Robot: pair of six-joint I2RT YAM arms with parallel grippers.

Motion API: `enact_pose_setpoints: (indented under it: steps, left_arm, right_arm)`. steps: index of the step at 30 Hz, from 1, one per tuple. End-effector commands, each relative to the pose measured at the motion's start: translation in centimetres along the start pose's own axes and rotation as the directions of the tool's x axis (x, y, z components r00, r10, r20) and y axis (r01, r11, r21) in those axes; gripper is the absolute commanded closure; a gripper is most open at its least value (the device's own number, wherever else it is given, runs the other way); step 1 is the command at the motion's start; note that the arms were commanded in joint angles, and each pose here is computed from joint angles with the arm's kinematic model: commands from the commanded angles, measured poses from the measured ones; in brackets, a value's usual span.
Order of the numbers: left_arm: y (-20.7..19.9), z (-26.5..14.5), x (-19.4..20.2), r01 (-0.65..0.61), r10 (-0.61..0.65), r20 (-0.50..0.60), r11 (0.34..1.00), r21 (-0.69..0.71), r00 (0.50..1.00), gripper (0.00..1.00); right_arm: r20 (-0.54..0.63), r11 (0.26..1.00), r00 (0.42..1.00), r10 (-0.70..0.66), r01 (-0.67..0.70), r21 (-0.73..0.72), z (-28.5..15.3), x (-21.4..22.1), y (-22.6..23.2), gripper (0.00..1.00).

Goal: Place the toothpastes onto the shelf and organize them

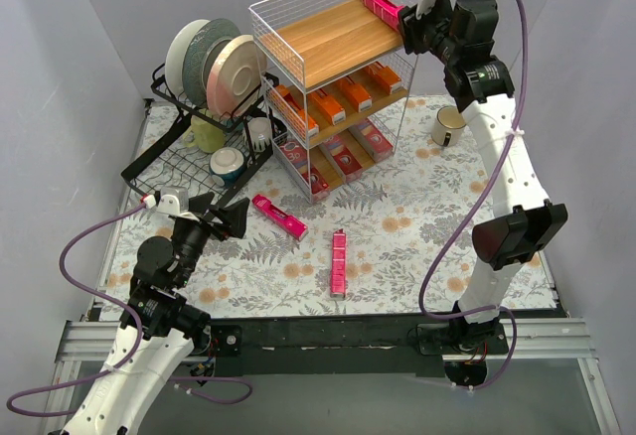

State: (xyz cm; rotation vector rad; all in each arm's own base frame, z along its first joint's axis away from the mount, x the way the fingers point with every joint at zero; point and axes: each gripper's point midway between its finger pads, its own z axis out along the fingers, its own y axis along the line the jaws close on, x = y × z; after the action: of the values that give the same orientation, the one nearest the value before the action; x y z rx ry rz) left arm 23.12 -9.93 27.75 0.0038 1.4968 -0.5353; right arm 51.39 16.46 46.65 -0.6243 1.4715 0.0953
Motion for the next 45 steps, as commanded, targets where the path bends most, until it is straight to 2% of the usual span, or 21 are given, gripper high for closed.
enact_pose_setpoints:
  steps: [1,5,10,14,23,24,25,26,30,38,39,41,42,45]
  left_arm:
    - [-0.4,0.0,-1.0,-0.013,0.012,0.013,1.000,0.009,1.000,0.02]
    - [-0.3,0.0,-1.0,-0.012,0.012,0.012,1.000,0.007,1.000,0.02]
    - [-0.3,0.0,-1.1,-0.012,0.012,0.016,1.000,0.006,1.000,0.02]
    - [-0.3,-0.1,-1.1,-0.012,0.012,0.018,1.000,0.005,1.000,0.02]
    - [-0.4,-0.2,-1.3,-0.010,0.010,0.024,1.000,0.010,1.000,0.02]
    - [-0.4,-0.2,-1.3,-0.010,0.010,0.023,1.000,0.010,1.000,0.02]
    - [-0.4,-0.2,-1.3,-0.010,0.010,0.023,1.000,0.008,1.000,0.02]
    - [-0.4,-0.2,-1.4,-0.012,0.011,0.026,1.000,0.009,1.000,0.02]
    - [-0.4,-0.3,-1.5,-0.013,0.013,0.032,1.000,0.010,0.999,0.02]
    - [-0.5,-0.4,-1.6,-0.010,0.009,0.036,1.000,0.013,0.999,0.02]
    - [-0.5,-0.4,-1.6,-0.010,0.009,0.035,1.000,0.012,0.999,0.02]
    - [-0.5,-0.3,-1.6,-0.010,0.009,0.035,1.000,0.011,0.999,0.02]
    - [-0.5,-0.3,-1.6,-0.010,0.009,0.035,1.000,0.011,0.999,0.02]
    - [-0.4,-0.3,-1.6,-0.010,0.009,0.033,1.000,0.008,0.999,0.02]
  right_arm:
    - [0.102,0.997,0.994,-0.044,0.038,0.060,0.3,-2.7,-1.7,0.48]
    - [0.091,0.997,0.995,-0.047,0.041,0.064,0.9,-2.0,-1.7,0.47]
    - [0.080,0.994,0.996,-0.047,0.039,0.099,1.0,-1.6,-2.4,0.39]
    - [0.088,0.990,0.995,-0.042,0.030,0.134,0.2,-2.0,-2.8,0.36]
    - [0.155,0.995,0.988,0.002,-0.018,0.100,-3.4,-3.8,-1.6,0.30]
    - [0.181,0.995,0.983,0.005,-0.024,0.102,-4.5,-4.9,-1.6,0.27]
    - [0.168,0.995,0.985,0.021,-0.037,0.090,-4.6,-4.0,-1.1,0.25]
    - [0.207,0.994,0.978,0.036,-0.056,0.094,-6.1,-5.3,-1.2,0.23]
    - [0.219,0.990,0.969,0.116,-0.131,0.055,-8.6,-4.5,0.5,0.17]
    - [0.138,0.951,0.941,0.308,-0.307,-0.028,-14.1,2.3,7.4,0.12]
    - [0.065,0.946,0.944,0.323,-0.319,-0.062,-14.0,5.3,10.2,0.11]
    - [0.028,0.931,0.932,0.362,-0.360,-0.065,-15.2,7.0,12.4,0.10]
    - [-0.053,0.925,0.928,0.369,-0.372,-0.082,-15.5,10.3,15.3,0.10]
    - [-0.135,0.895,0.899,0.417,-0.431,-0.110,-16.9,13.4,19.9,0.09]
